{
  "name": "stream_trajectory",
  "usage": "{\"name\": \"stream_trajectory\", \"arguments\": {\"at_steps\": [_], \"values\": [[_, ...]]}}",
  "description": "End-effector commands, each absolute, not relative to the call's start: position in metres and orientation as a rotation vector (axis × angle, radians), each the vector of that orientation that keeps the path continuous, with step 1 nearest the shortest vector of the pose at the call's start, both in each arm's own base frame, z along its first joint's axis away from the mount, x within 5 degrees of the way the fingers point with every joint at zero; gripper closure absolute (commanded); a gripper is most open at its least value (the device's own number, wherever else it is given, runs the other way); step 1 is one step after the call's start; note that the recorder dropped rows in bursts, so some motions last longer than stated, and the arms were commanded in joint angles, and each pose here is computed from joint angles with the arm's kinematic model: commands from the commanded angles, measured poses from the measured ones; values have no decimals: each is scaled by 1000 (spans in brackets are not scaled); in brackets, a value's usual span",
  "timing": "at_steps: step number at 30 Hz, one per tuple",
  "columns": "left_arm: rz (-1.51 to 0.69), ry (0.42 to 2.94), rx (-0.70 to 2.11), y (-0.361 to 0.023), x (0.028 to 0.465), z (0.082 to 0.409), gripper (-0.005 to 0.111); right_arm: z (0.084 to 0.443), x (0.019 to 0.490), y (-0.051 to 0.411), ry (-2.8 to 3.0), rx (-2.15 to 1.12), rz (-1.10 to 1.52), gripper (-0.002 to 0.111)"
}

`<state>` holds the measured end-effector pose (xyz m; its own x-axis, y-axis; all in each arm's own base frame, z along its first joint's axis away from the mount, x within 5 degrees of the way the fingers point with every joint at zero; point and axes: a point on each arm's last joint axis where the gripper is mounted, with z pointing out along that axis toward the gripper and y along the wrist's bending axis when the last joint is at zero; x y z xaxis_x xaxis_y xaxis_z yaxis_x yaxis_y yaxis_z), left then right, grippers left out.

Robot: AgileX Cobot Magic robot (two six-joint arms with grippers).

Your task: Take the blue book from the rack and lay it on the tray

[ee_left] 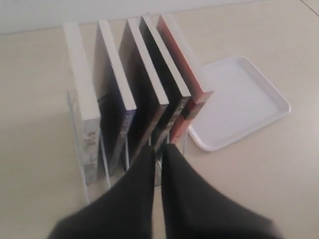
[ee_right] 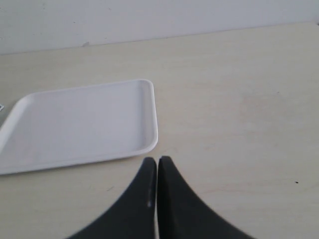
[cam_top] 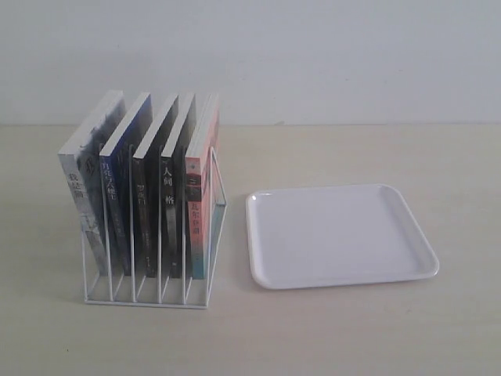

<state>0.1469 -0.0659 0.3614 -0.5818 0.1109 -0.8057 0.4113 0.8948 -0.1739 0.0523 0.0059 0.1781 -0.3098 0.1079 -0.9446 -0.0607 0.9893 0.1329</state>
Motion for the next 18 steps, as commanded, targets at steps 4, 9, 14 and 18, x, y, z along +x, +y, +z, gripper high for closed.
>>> {"name": "stream_trajectory", "arguments": {"at_steps": [4,9,14,18], "values": [[-554,2245,493,-111,169,331,102,179,52,6,1867,24,160,108],[-612,2237,533,-148,188,322,102,179,52,6,1867,24,160,108],[-575,2242,593,-179,206,318,102,179,52,6,1867,24,160,108],[-398,2290,505,-185,230,334,102,179,52,6,1867,24,160,108]]}}
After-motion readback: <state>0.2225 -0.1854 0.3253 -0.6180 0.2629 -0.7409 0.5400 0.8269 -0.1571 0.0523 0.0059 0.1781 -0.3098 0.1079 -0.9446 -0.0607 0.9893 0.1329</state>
